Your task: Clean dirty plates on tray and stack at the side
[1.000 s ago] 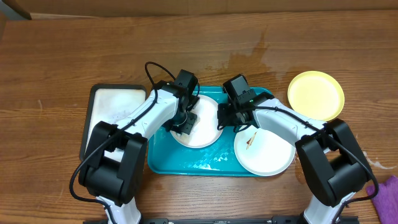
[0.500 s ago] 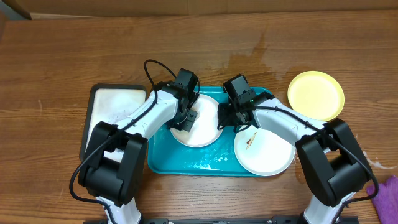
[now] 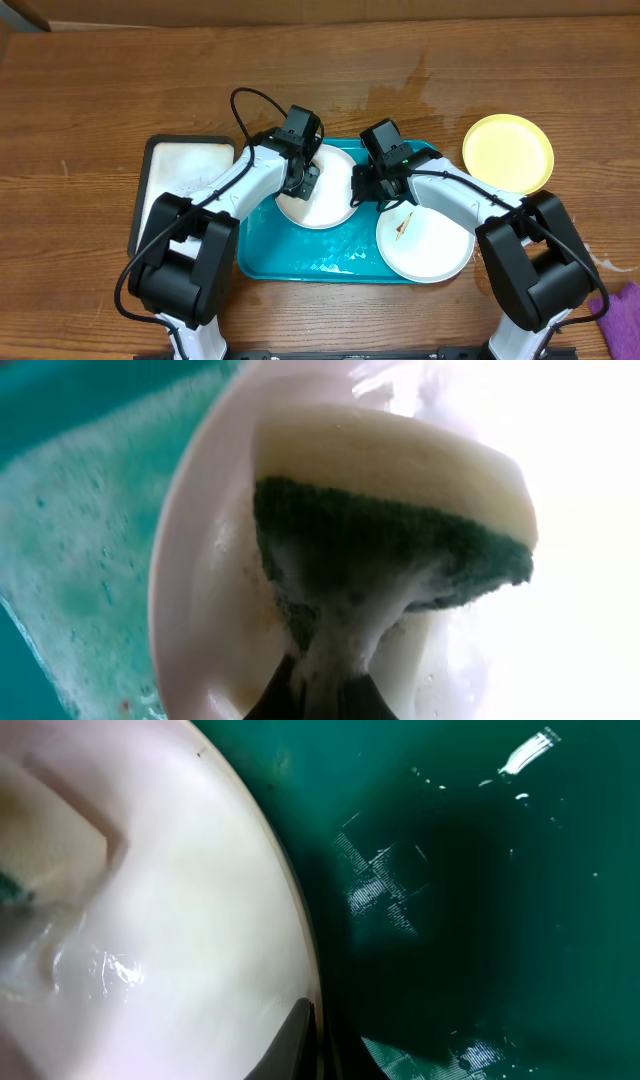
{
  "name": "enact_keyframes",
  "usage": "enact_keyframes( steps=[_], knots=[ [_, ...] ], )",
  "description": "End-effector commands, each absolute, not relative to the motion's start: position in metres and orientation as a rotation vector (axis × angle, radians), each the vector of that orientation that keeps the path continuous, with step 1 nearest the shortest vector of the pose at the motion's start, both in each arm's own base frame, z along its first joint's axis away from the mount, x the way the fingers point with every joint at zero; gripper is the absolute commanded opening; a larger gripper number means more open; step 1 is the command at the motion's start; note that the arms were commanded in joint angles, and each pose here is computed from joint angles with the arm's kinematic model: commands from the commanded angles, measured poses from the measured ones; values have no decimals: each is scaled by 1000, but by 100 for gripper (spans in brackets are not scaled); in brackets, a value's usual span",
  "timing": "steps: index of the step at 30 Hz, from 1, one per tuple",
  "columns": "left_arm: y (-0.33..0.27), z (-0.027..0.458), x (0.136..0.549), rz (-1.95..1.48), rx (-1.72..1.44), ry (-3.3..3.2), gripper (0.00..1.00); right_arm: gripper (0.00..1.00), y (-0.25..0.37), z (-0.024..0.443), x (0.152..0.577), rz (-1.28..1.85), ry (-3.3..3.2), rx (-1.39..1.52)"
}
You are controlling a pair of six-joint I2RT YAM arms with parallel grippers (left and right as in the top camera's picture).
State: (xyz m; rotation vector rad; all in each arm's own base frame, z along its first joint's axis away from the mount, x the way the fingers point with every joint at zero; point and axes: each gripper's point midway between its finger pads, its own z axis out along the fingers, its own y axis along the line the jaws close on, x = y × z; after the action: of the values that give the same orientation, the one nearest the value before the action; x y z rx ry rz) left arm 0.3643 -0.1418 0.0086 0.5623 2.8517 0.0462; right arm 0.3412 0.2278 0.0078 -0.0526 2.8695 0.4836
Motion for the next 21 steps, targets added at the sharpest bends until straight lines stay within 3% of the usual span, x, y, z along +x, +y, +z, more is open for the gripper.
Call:
enact_keyframes(
  steps=[1, 16, 21],
  knots=[
    [-136, -28, 355, 78, 554, 2913, 4, 4, 229, 14, 339, 498, 2858, -82],
    [-151, -13, 401, 47, 490, 2717, 4, 4, 229, 14, 339, 500, 2858, -82],
    [-155, 15, 423, 31, 374, 2637, 4, 4, 229, 14, 339, 504, 2859, -83]
  ],
)
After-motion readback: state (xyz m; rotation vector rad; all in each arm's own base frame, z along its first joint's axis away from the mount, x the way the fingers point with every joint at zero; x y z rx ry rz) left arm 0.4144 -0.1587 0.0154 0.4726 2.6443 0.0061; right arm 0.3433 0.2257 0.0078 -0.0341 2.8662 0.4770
